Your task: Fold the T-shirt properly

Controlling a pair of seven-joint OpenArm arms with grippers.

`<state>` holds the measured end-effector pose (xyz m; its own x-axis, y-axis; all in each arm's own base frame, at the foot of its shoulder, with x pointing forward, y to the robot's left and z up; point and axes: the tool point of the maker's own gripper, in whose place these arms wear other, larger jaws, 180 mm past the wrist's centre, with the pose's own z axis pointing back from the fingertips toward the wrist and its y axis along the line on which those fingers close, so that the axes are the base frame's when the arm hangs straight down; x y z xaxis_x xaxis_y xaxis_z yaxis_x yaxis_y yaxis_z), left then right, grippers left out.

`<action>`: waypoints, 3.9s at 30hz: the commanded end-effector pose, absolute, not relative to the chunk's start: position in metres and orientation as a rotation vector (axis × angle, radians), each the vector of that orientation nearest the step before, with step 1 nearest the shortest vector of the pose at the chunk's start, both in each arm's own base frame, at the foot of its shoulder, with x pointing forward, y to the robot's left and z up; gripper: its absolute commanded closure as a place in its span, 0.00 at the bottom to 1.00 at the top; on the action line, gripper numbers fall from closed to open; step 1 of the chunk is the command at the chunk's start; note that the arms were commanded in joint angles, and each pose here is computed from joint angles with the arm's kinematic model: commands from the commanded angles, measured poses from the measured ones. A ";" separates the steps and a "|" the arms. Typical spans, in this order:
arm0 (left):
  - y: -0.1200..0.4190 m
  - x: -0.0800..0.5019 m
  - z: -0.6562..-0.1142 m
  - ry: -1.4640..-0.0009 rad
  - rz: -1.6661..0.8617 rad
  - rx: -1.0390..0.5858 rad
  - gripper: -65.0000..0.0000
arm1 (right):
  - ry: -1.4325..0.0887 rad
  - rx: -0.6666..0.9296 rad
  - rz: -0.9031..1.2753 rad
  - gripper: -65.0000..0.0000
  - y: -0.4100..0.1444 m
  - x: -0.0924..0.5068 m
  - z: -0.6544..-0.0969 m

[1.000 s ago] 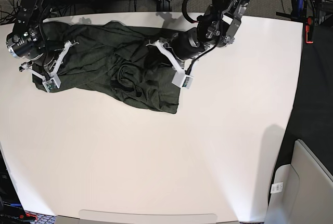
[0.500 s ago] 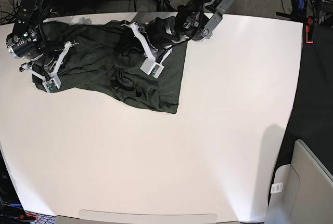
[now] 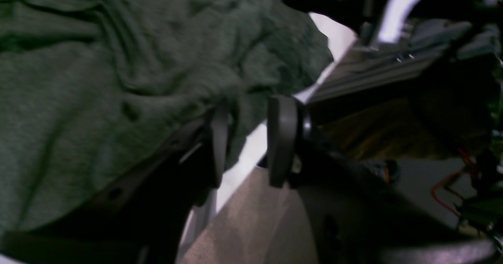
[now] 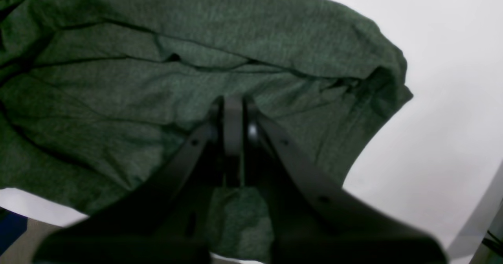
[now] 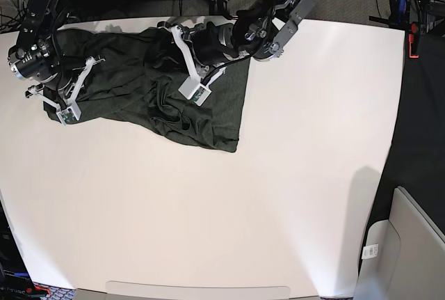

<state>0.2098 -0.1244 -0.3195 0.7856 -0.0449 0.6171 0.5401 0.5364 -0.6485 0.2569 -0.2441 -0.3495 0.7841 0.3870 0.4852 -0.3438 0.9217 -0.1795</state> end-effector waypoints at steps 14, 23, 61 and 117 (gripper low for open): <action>-0.039 0.297 -0.316 -0.764 -0.169 -0.795 0.69 | -0.579 -0.107 0.385 1.00 -0.252 0.263 -0.338; -0.042 0.312 -0.340 -0.733 -0.097 -0.787 0.65 | -0.576 -0.090 0.378 1.00 -0.247 0.262 -0.342; -0.110 0.342 -0.313 -0.809 -0.052 -0.925 0.92 | -0.585 -0.131 0.291 1.00 -0.275 0.254 -0.335; -0.172 0.345 -0.316 -0.755 -0.090 -0.974 0.91 | -0.618 -0.111 0.221 1.00 -0.291 0.245 -0.328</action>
